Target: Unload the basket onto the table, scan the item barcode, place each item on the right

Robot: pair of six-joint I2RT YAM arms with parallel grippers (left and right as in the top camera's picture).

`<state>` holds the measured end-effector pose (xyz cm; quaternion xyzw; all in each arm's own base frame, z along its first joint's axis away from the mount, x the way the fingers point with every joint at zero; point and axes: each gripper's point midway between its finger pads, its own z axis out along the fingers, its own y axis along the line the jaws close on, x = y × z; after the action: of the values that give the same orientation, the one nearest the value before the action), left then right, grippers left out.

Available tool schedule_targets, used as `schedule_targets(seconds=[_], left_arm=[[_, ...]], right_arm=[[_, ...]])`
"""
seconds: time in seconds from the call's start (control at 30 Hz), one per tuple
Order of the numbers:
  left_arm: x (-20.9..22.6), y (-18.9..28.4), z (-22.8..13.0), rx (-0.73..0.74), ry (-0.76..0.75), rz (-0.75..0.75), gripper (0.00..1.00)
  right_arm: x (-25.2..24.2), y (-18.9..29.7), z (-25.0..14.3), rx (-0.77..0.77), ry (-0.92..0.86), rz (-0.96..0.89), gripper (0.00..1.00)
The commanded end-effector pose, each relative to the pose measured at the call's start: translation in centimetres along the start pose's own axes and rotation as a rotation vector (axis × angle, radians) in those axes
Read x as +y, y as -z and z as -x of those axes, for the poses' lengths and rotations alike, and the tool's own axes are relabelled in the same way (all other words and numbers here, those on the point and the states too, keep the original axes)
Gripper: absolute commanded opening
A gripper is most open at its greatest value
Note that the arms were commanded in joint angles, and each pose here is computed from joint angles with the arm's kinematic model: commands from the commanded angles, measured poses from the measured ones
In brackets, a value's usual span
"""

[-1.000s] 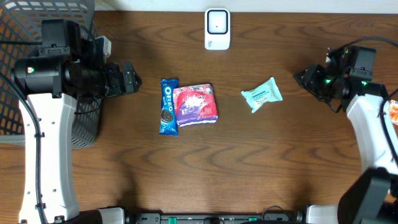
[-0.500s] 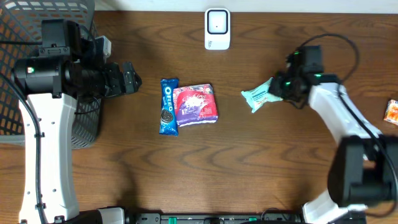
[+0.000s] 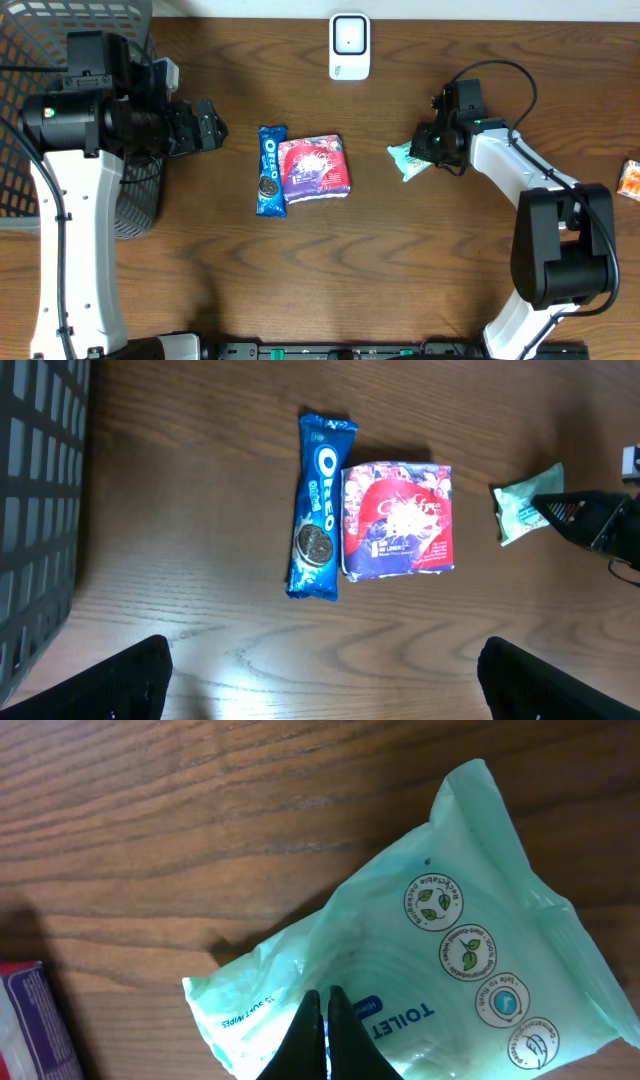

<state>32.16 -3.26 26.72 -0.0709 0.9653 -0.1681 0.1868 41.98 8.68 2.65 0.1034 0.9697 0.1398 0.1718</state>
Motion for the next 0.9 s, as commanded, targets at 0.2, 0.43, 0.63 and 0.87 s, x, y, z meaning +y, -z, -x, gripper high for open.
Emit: schedule_targets(seconds=[0.2,0.43,0.63,0.87], left_arm=[[0.1,-0.1,0.0,0.002,-0.014,0.006,0.98],[0.1,-0.1,0.0,0.002,-0.014,0.006,0.98],[0.1,-0.1,0.0,0.002,-0.014,0.006,0.98],[0.1,-0.1,0.0,0.002,-0.014,0.006,0.98]], right_arm=[[0.7,9.5,4.6,-0.277,0.056,-0.075,0.37],[0.3,10.3,2.8,-0.229,-0.206,-0.069,0.71],[-0.2,7.7,0.8,-0.148,-0.474,-0.094,0.84],[0.4,2.9,-0.6,-0.086,-0.560,-0.117,0.83]])
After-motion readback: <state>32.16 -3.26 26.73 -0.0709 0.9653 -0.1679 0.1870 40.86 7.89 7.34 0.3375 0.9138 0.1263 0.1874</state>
